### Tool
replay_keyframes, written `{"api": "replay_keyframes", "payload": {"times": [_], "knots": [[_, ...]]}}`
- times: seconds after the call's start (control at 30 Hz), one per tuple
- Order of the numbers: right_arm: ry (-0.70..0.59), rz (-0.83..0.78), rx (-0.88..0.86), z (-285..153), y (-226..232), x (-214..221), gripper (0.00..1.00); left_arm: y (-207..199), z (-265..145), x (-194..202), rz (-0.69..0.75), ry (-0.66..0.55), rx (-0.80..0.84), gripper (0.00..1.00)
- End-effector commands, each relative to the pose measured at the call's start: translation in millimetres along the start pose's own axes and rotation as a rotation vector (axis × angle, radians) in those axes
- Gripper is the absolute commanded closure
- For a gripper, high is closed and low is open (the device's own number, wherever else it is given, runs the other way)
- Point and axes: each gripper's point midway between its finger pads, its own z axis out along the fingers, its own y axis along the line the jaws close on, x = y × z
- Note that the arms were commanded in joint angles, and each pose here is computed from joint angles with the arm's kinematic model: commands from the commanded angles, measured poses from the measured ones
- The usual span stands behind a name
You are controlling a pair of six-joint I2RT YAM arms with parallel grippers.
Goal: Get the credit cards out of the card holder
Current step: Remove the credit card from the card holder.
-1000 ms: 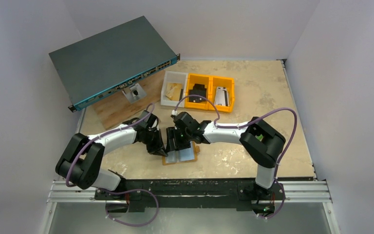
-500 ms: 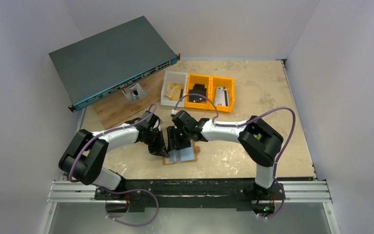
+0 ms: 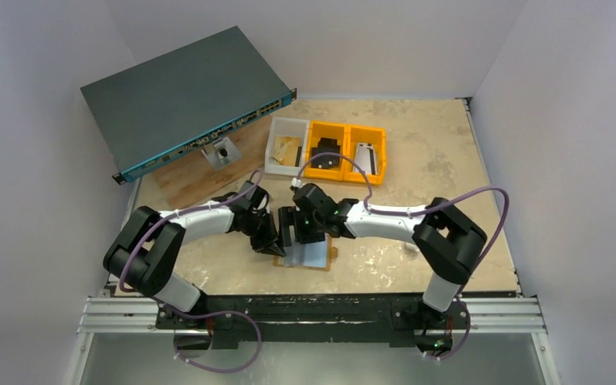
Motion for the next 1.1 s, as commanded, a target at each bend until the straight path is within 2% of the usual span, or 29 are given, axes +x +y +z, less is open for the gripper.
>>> {"api": "replay_keyframes", "payload": {"times": [0.0, 0.17, 0.43, 0.57, 0.77, 0.97, 1.07], "knots": [[-0.121, 0.004, -0.090, -22.4, 27.6, -32.0, 0.24, -9.7, 5.4, -12.9, 0.014, -0.043, 0.011, 1.00], [-0.159, 0.018, -0.042, -39.5, 18.8, -40.8, 0.22, -8.9, 6.9, -12.8, 0.013, -0.046, 0.006, 1.00], [-0.149, 0.055, 0.156, -50.2, -39.8, -26.5, 0.22, -12.2, 7.5, -12.7, 0.018, -0.045, 0.010, 1.00], [-0.117, 0.077, 0.222, -45.7, -67.6, -12.8, 0.26, -13.6, 7.7, -12.6, 0.021, -0.045, 0.010, 1.00], [-0.087, 0.093, 0.322, -41.2, -97.1, 1.7, 0.38, -13.8, 7.0, -12.3, 0.025, -0.047, 0.002, 1.00], [-0.066, 0.092, 0.266, -33.2, -92.3, 6.9, 0.42, -16.5, 7.5, -11.9, 0.033, -0.045, 0.003, 1.00], [-0.040, 0.086, 0.227, -24.8, -87.3, 11.6, 0.47, -20.7, 8.6, -12.4, 0.042, -0.043, 0.006, 1.00]]}}
